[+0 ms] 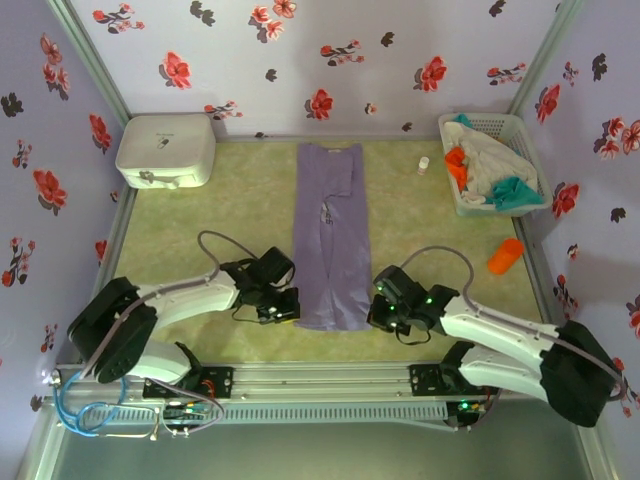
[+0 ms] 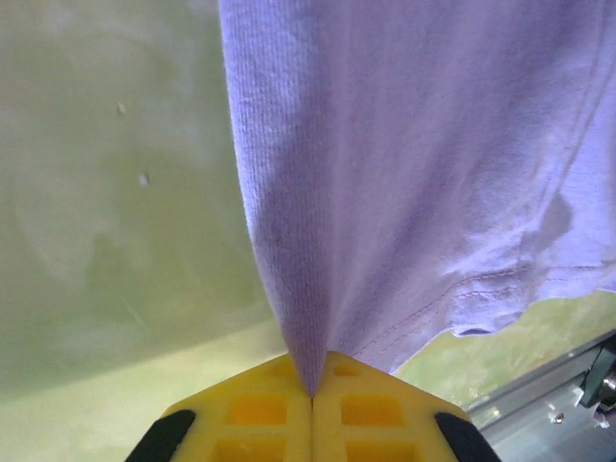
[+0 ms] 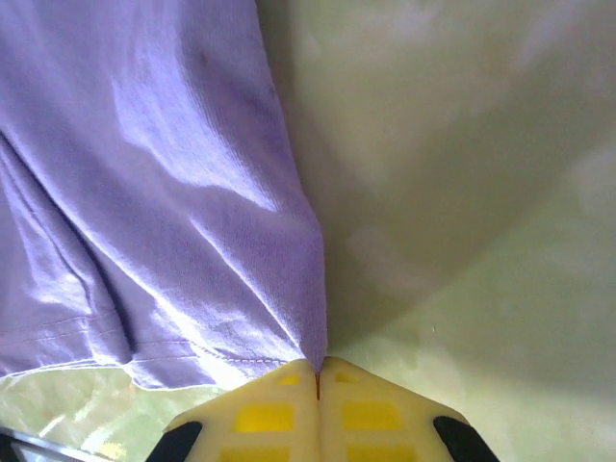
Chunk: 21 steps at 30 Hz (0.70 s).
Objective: Fold and stack the t-shirts
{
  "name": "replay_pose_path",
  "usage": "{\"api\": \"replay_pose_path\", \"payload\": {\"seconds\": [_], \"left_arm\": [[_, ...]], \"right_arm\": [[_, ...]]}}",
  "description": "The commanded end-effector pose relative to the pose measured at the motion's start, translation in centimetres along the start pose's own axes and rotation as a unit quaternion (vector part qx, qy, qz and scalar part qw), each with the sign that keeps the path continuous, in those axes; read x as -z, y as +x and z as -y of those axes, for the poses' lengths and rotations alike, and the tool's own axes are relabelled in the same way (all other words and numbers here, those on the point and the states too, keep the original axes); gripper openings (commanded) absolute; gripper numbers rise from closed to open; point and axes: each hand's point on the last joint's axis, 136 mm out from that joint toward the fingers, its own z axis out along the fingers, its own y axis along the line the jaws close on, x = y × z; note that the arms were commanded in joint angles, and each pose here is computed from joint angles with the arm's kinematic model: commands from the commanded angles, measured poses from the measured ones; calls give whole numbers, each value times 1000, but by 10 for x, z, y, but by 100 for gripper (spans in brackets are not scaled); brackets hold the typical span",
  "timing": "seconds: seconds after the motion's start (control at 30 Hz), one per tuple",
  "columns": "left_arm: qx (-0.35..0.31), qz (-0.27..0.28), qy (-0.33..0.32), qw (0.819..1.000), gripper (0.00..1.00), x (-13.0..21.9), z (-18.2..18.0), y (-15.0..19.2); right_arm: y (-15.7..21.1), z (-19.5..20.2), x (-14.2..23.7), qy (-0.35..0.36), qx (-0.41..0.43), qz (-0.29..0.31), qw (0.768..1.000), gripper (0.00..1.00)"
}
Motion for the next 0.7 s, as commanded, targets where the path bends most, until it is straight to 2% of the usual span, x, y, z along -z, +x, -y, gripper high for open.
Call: {"api": "replay_pose_path", "payload": {"seconds": [0.0, 0.2, 0.33, 0.67], "left_arm": [[19, 7, -20, 1000, 0, 9, -8, 12], [16, 37, -10, 999, 0, 29, 2, 6], [8, 45, -13, 999, 0, 37, 10, -7], [-6, 66, -10, 998, 0, 54, 28, -51]], "right_arm": [[2, 10, 11, 13, -26, 19, 999, 0], [-8, 3, 37, -3, -27, 57, 998, 0], [-29, -15, 50, -23, -18, 89, 996, 0], [-77, -51, 58, -45, -6, 102, 994, 0]]}}
